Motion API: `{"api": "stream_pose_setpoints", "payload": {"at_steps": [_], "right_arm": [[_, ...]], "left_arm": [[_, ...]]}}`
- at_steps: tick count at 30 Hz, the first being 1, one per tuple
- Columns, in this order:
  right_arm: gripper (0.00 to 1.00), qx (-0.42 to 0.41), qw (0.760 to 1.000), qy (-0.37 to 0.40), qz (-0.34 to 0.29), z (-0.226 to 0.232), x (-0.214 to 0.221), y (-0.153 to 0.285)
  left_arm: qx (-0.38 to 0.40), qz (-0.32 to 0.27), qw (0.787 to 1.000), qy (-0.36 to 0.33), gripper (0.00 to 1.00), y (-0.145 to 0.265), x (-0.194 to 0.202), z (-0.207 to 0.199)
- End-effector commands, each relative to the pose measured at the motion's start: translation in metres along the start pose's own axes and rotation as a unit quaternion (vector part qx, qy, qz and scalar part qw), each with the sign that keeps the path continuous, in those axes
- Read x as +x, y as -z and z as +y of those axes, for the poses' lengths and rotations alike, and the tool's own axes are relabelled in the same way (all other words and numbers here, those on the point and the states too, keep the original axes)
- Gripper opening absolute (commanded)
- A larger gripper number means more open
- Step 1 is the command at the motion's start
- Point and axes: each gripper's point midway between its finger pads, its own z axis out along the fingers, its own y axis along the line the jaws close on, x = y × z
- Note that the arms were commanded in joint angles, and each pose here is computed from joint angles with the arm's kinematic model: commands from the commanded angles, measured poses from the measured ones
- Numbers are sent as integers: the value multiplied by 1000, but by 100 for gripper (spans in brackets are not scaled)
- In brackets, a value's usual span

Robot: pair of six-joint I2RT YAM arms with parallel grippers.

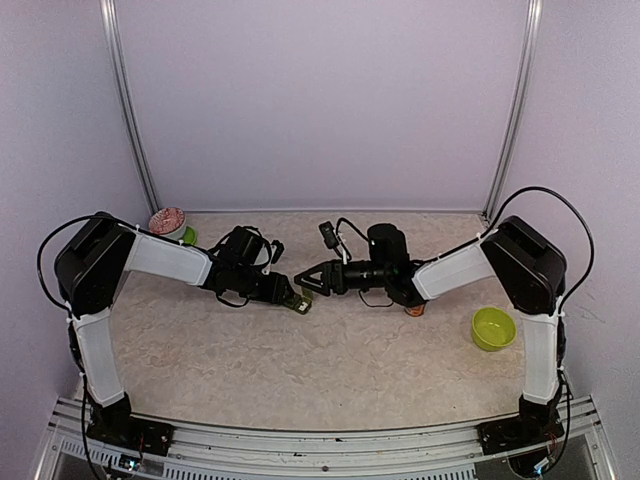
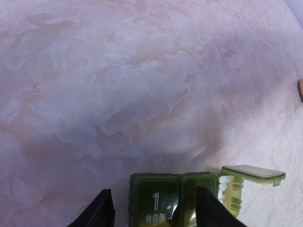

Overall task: Sort the pills into containers
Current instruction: Close the lid of the pill container on the pill container.

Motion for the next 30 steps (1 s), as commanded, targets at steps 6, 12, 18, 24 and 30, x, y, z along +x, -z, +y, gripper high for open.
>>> {"api": "stream_pose_setpoints", "payload": {"at_steps": [6, 12, 18, 24, 30], "right_arm": [[65, 54, 998, -34, 22, -44, 18, -6], [63, 39, 997, -39, 48, -47, 31, -13], [59, 22, 997, -33, 62, -39, 41, -17], [53, 10, 996, -38, 77, -36, 54, -22], [43, 14, 994, -51, 92, -40, 67, -28]], "left_arm": [[-24, 49, 998, 4, 57, -4, 31, 17], [-25, 49, 998, 6, 56, -4, 30, 18], [-27, 51, 998, 8, 55, -5, 32, 19], [-28, 51, 998, 8, 54, -4, 31, 20], [-29, 49, 998, 7, 54, -3, 29, 20]]}}
